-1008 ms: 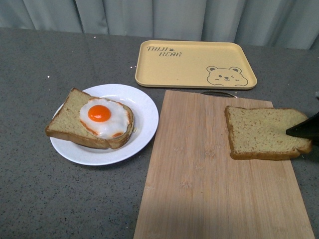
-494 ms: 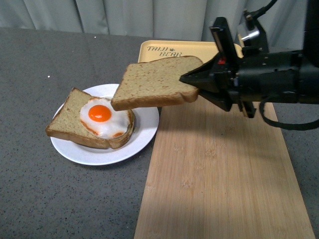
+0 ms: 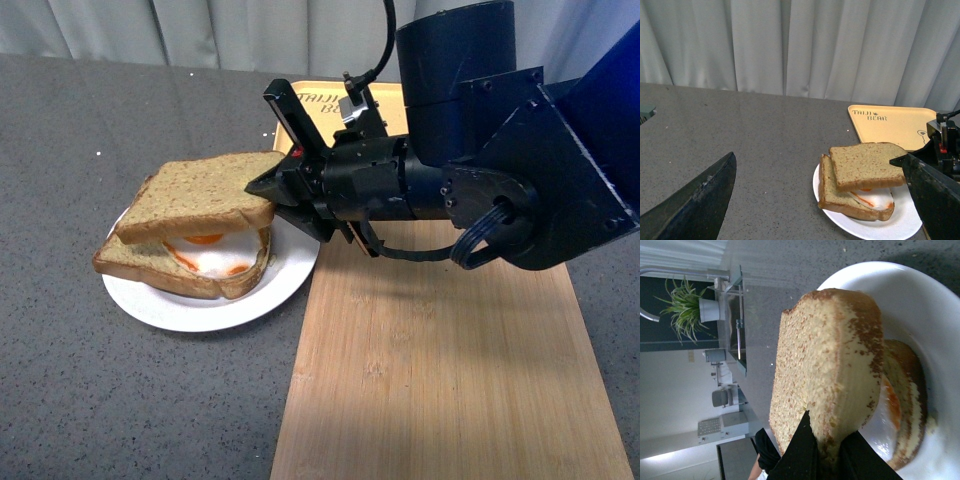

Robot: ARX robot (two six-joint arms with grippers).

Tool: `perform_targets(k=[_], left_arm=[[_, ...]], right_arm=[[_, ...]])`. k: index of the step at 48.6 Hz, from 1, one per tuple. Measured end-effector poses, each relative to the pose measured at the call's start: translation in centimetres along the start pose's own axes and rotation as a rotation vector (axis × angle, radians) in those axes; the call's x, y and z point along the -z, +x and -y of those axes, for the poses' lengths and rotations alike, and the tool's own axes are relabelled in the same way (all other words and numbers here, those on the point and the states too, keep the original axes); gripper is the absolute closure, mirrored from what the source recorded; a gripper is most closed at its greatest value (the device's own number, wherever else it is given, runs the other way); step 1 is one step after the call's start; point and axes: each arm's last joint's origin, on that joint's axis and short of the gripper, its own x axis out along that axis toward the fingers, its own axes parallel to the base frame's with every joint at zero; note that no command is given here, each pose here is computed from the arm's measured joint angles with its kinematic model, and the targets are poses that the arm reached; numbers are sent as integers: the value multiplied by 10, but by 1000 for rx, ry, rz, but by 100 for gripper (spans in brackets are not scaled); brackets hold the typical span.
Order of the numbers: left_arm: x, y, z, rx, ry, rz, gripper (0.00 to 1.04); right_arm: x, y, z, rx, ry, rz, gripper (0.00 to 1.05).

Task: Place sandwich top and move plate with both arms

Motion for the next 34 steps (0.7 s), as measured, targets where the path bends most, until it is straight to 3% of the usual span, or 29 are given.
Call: perform_targets(k=[11, 21, 25, 28, 34], left_arm=[[0, 0, 0, 0, 0, 0, 7], [0, 0, 0, 0, 0, 0, 7], [0, 0, 0, 0, 0, 0, 7], [0, 0, 0, 0, 0, 0, 7], [0, 0, 0, 0, 0, 0, 7]], right_arm=[[4, 15, 5, 57, 16, -20, 101], [11, 3, 3, 144, -38, 26, 72], [13, -15, -3, 182, -94, 81, 56], [12, -37, -9, 248, -166, 154, 42], [9, -65, -13, 413, -292, 262, 25]])
